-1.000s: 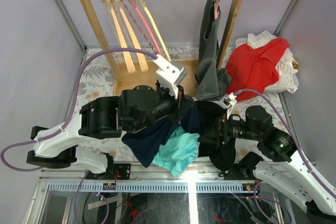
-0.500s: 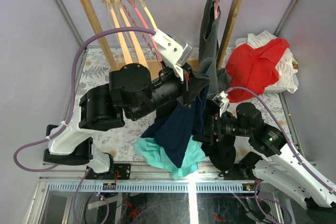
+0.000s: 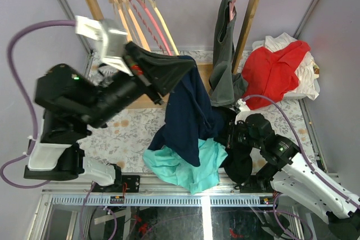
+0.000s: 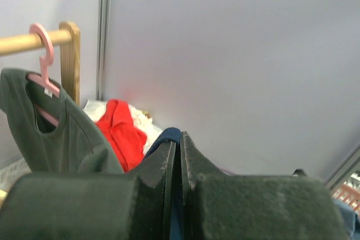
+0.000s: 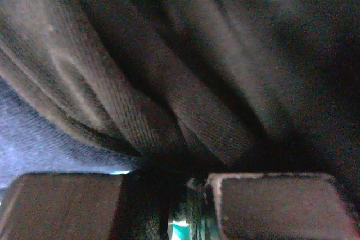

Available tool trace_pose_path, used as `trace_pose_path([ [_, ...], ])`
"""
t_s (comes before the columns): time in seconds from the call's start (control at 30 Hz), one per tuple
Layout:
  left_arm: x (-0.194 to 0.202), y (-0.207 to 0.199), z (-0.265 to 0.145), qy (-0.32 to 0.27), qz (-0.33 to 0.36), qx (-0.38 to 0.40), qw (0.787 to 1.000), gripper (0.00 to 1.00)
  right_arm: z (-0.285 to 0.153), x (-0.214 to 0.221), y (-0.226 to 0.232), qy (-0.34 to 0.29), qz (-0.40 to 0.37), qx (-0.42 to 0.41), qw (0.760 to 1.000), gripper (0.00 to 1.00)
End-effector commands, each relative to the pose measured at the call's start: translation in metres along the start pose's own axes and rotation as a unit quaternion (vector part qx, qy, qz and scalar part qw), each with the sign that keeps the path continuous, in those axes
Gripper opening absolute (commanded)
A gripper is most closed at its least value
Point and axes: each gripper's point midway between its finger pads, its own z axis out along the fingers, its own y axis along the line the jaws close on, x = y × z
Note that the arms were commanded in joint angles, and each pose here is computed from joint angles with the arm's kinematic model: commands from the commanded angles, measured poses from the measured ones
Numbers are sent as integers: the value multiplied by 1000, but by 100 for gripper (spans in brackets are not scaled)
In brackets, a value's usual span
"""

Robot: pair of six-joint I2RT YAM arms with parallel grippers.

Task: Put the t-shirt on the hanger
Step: Pick up the T-shirt and place it in the bin.

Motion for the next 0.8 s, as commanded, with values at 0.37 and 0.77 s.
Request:
trace_pose_path([
  [0.37, -159, 9, -98, -231, -53, 50, 970, 0, -51, -89, -93, -157, -43, 338, 927, 7],
  [0.77, -174, 15, -126, -251, -64, 58, 964, 0, -62, -115, -63, -140, -82, 294, 942, 45],
])
